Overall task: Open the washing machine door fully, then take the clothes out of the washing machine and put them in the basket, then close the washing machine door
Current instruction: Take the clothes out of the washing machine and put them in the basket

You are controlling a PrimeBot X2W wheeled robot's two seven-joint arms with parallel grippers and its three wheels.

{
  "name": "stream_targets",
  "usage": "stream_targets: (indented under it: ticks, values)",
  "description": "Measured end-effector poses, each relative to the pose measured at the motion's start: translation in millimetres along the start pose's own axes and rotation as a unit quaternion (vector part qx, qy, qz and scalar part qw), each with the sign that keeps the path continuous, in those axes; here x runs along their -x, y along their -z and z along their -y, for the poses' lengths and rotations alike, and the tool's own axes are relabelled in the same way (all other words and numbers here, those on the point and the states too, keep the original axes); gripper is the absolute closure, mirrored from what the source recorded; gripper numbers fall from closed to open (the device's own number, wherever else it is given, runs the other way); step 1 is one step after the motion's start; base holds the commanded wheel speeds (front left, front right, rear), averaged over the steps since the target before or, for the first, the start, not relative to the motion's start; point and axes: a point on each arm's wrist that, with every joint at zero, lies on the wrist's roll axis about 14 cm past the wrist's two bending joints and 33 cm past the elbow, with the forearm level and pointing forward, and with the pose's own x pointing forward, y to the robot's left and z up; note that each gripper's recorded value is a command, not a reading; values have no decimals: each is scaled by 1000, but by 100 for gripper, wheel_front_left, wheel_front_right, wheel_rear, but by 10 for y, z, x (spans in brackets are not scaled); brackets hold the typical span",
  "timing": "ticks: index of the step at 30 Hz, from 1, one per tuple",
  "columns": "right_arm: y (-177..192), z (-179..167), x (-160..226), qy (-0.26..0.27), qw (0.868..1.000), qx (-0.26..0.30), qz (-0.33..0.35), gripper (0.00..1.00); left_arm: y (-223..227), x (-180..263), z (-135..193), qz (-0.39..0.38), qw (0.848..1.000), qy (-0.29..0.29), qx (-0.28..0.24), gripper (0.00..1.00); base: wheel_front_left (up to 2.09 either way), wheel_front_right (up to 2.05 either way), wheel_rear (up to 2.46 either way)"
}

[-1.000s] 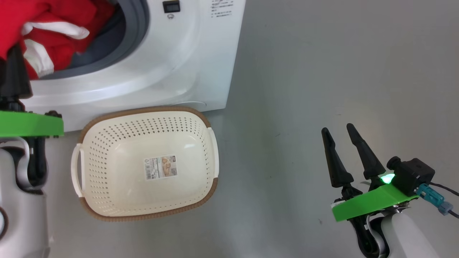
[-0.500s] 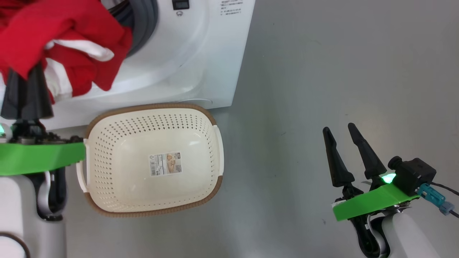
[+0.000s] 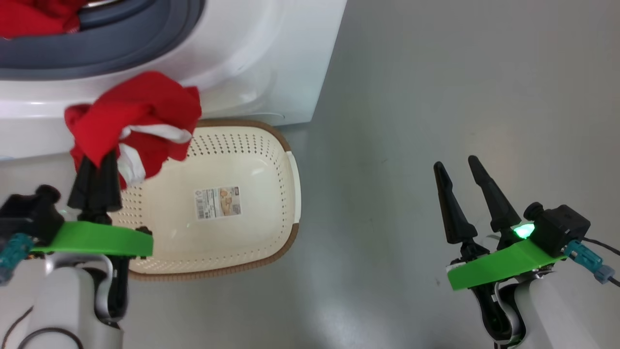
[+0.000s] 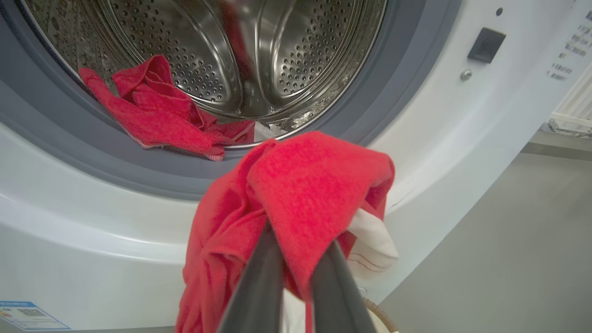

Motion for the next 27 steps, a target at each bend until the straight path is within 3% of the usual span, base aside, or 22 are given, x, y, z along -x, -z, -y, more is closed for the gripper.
stream_targets:
  ticks: [9,27]
  values:
    - [148,38,-122,1,1000,-1,-16,0,896,144,-127,-130,991,-7,-7,100,0,0,0]
    - [541,304,-332,26,998,0,-56,0,2204,112,-275,-307,951,13,-38,100,0,0,0]
